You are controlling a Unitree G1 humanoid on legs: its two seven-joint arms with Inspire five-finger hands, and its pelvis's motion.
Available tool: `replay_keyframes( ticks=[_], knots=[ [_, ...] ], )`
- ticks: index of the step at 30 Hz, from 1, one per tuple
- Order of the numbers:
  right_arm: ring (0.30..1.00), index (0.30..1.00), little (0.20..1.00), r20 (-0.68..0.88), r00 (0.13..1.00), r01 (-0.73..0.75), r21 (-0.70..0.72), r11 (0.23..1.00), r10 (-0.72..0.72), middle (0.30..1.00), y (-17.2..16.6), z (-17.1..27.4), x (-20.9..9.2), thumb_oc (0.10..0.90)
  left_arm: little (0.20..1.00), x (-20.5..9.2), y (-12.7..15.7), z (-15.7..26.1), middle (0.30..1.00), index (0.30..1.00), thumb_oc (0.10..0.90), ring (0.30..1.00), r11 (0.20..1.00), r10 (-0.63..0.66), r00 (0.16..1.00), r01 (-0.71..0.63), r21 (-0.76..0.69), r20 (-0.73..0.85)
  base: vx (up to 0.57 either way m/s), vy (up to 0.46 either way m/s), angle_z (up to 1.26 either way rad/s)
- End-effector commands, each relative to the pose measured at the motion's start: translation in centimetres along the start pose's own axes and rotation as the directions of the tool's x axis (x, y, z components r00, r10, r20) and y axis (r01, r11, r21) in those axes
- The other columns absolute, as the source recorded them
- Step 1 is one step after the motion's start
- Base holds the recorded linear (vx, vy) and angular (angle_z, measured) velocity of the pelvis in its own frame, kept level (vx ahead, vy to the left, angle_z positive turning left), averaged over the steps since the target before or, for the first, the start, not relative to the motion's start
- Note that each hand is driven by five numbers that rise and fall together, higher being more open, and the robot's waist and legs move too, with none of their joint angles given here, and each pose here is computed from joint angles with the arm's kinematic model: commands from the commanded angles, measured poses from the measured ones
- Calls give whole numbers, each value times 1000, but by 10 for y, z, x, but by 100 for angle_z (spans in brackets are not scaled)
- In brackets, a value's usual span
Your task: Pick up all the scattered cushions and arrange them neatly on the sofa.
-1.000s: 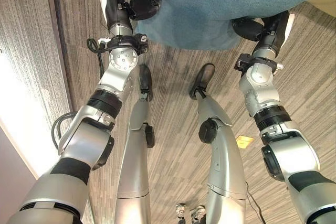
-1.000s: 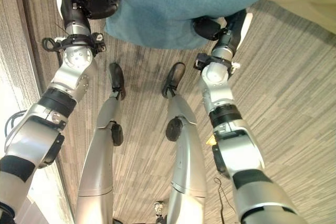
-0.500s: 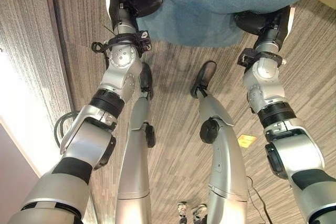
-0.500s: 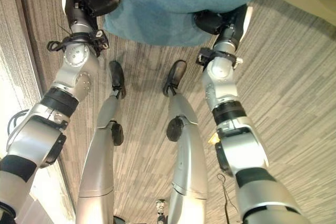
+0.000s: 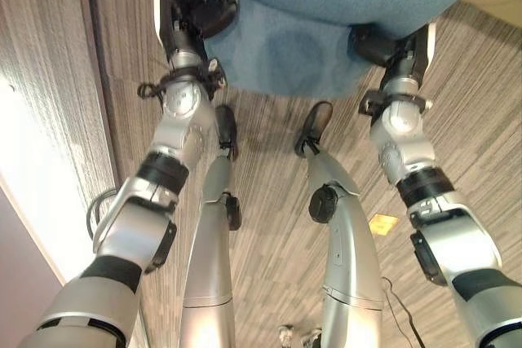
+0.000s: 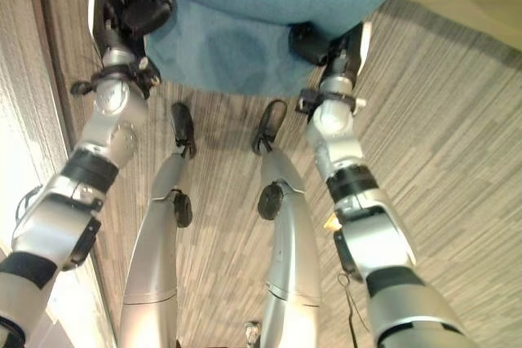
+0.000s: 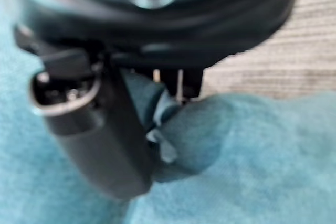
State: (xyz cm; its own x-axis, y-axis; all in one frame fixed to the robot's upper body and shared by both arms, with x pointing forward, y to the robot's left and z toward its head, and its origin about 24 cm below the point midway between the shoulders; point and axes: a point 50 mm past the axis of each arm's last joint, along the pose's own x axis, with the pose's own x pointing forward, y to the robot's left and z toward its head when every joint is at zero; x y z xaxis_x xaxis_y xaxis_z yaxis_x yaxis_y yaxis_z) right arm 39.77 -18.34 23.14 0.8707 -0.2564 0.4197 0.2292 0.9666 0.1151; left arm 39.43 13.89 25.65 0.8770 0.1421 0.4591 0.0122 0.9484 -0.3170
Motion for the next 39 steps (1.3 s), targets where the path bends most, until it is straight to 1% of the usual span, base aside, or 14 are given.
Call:
replay_keyframes(
  ticks=[1,5,9,10,12,16,17,20,25,27,29,30,34,39],
  knots=[
    [300,300,300,322,913,-310,147,939,251,300,69,50,-29,400,300,-36,-49,-7,300,300,400,300,959,-230,966,246,-139,120,-32,-14,5],
    [300,300,300,318,904,-347,164,923,284,300,70,38,-48,400,300,-56,-47,-17,300,300,400,300,948,-267,957,282,-145,113,-34,-21,3],
    [300,300,300,294,910,-354,182,917,293,300,61,19,-73,400,300,-78,-35,-30,300,300,400,300,946,-278,957,288,-146,86,-17,-48,0],
    [300,300,300,292,910,-354,183,917,293,300,60,18,-73,400,300,-78,-35,-31,300,300,400,300,947,-278,957,287,-146,84,22,-57,-2],
    [300,300,300,247,918,-359,187,915,310,300,55,2,-90,400,300,-94,-30,-43,300,300,400,300,941,-285,958,287,-181,38,26,-53,-1],
    [300,300,300,179,925,-365,179,914,334,300,49,-17,-107,400,300,-111,-22,-59,300,300,400,300,937,-294,955,281,-205,-33,-42,-49,-1],
    [300,300,300,132,923,-381,174,908,362,300,48,-28,-119,400,300,-121,-19,-69,300,300,400,300,936,-301,950,278,-216,-81,-69,-46,1],
    [300,300,300,82,922,-386,162,908,378,300,44,-40,-131,400,300,-131,-15,-78,300,300,400,300,938,-302,945,271,-219,-124,33,-73,-7],
    [300,300,300,-21,925,-376,93,922,379,300,19,-60,-155,400,300,-159,-1,-98,300,300,400,300,942,-310,921,264,-206,-235,110,-81,-9],
    [300,300,300,-44,928,-364,91,927,369,300,10,-63,-161,400,300,-165,4,-100,300,300,400,300,945,-306,918,259,-202,-254,136,-79,-6],
    [300,300,300,-43,928,-364,91,927,369,300,10,-63,-161,400,300,-165,4,-100,300,300,400,300,945,-306,917,259,-201,-254,97,-74,-5],
    [300,300,300,-82,935,-340,83,937,346,300,-4,-68,-169,400,300,-171,10,-104,300,300,400,300,951,-290,915,243,-192,-280,101,-96,-4],
    [300,300,300,-115,939,-316,79,946,323,300,-17,-72,-181,400,300,-180,15,-106,300,300,400,300,954,-284,909,238,-181,-304,112,-123,-6],
    [300,300,300,-161,941,-289,79,954,298,300,-26,-79,-189,400,300,-187,18,-112,300,300,400,300,959,-274,901,228,-171,-337,84,-69,-16]
  ],
)
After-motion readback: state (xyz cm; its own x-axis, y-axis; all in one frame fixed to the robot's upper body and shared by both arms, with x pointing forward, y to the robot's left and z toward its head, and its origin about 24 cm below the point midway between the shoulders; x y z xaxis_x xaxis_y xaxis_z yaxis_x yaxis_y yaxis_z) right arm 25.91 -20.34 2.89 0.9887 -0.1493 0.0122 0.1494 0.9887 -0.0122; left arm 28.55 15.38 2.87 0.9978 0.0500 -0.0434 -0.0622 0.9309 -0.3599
